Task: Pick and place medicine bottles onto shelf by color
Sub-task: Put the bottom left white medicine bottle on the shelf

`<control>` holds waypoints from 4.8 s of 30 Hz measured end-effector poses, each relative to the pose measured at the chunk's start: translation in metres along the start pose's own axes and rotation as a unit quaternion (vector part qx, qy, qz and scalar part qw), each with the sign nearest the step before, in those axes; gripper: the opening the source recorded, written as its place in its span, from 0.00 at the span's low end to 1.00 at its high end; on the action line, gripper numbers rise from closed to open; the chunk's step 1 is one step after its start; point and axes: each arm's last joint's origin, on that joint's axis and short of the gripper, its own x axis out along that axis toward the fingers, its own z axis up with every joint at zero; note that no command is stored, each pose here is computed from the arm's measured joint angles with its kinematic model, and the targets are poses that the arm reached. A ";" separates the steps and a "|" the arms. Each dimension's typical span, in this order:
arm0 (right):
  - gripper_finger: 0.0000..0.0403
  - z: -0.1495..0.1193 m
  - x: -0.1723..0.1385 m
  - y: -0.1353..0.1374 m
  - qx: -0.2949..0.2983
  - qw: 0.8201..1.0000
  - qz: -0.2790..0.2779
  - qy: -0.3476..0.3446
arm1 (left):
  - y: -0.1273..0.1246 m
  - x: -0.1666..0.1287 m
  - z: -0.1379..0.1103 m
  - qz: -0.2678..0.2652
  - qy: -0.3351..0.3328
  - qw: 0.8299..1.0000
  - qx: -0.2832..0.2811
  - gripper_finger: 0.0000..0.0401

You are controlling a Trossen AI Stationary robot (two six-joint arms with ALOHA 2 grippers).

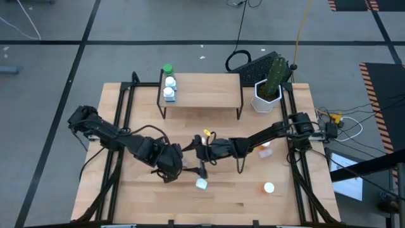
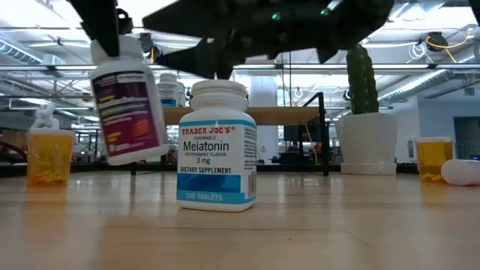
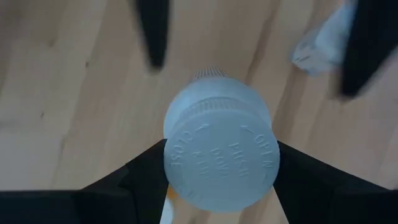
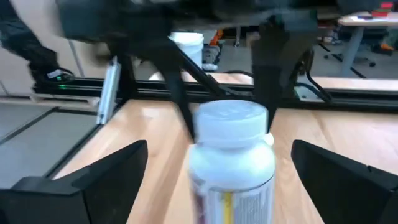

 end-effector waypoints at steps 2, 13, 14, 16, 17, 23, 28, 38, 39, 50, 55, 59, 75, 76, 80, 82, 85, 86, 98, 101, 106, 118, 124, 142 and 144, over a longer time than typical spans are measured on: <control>0.95 -0.002 0.005 -0.002 0.005 1.000 -0.002 0.004 | 0.001 0.000 0.003 -0.004 -0.007 1.000 0.011 0.61; 0.94 -0.020 0.023 -0.009 0.011 0.999 -0.008 0.042 | 0.004 0.002 0.011 -0.011 -0.028 0.999 0.042 0.61; 0.94 -0.021 0.025 -0.009 0.011 0.999 -0.007 0.047 | 0.003 0.002 0.012 -0.013 -0.032 0.998 0.043 0.61; 0.94 -0.020 0.029 -0.010 0.012 0.999 0.001 0.043 | 0.002 0.002 0.013 -0.017 -0.039 0.998 0.047 0.61; 0.94 -0.020 0.029 -0.010 0.012 0.999 0.001 0.044 | 0.002 0.002 0.013 -0.017 -0.039 0.998 0.048 0.61; 0.87 -0.022 0.028 -0.009 0.010 0.998 0.001 0.054 | 0.003 0.002 0.013 -0.015 -0.035 0.998 0.051 0.61; 0.71 -0.022 0.028 -0.011 0.009 0.998 -0.002 0.058 | 0.003 0.002 0.013 -0.015 -0.036 0.998 0.046 0.62; 0.71 0.040 0.000 -0.051 -0.074 0.996 -0.058 -0.009 | 0.031 -0.071 0.013 0.027 -0.135 0.991 0.006 0.77; 0.71 0.050 -0.006 -0.060 -0.083 0.994 -0.069 -0.020 | 0.036 -0.082 0.012 0.036 -0.155 0.987 0.004 0.78; 0.71 0.100 -0.070 -0.202 -0.098 0.969 -0.213 -0.077 | 0.098 -0.163 -0.017 0.140 -0.332 0.933 -0.004 0.79; 0.71 0.098 -0.074 -0.260 -0.067 0.971 -0.213 -0.088 | 0.114 -0.174 -0.020 0.161 -0.349 0.923 0.003 0.74; 0.71 0.088 -0.072 -0.300 -0.026 0.976 -0.200 -0.085 | 0.119 -0.173 -0.017 0.178 -0.346 0.921 0.006 0.71; 0.72 0.068 -0.053 -0.334 -0.005 0.983 -0.174 -0.054 | 0.125 -0.171 -0.011 0.192 -0.342 0.920 -0.008 0.70; 0.73 0.068 -0.053 -0.334 -0.007 0.983 -0.174 -0.054 | 0.125 -0.171 -0.011 0.193 -0.343 0.920 -0.007 0.70; 0.80 0.070 -0.055 -0.334 -0.011 0.983 -0.176 -0.055 | 0.125 -0.169 -0.010 0.196 -0.339 0.920 -0.003 0.70; 0.84 0.070 -0.055 -0.334 -0.011 0.983 -0.176 -0.055 | 0.124 -0.167 -0.008 0.197 -0.335 0.921 -0.004 0.70; 0.88 0.071 -0.056 -0.335 -0.009 0.982 -0.178 -0.057 | 0.123 -0.164 -0.005 0.193 -0.329 0.924 -0.002 0.70; 0.88 0.072 -0.057 -0.335 -0.009 0.982 -0.178 -0.058 | 0.122 -0.163 -0.004 0.194 -0.326 0.925 -0.001 0.70; 0.88 0.124 -0.077 -0.303 -0.043 0.984 -0.165 -0.047 | 0.120 -0.155 -0.003 0.195 -0.305 0.932 -0.010 0.70; 0.88 0.142 -0.078 -0.268 -0.085 0.987 -0.139 0.003 | 0.119 -0.146 -0.005 0.221 -0.310 0.924 -0.032 0.70; 0.88 0.158 -0.081 -0.204 -0.135 0.979 -0.109 0.111 | 0.109 -0.104 -0.014 0.260 -0.293 0.920 -0.024 0.70; 0.88 0.132 -0.119 -0.121 -0.176 0.968 -0.162 0.074 | 0.096 -0.034 -0.022 0.248 -0.311 0.918 0.004 0.70; 0.88 0.085 -0.134 -0.106 -0.130 0.975 -0.148 0.100 | 0.094 -0.019 -0.030 0.217 -0.296 0.930 -0.005 0.70; 0.88 0.034 -0.107 -0.062 -0.020 0.993 -0.086 0.077 | 0.083 0.020 -0.045 0.072 -0.304 0.947 -0.068 0.70; 0.88 0.034 -0.106 -0.060 -0.023 0.993 -0.083 0.075 | 0.082 0.022 -0.045 0.068 -0.309 0.946 -0.071 0.70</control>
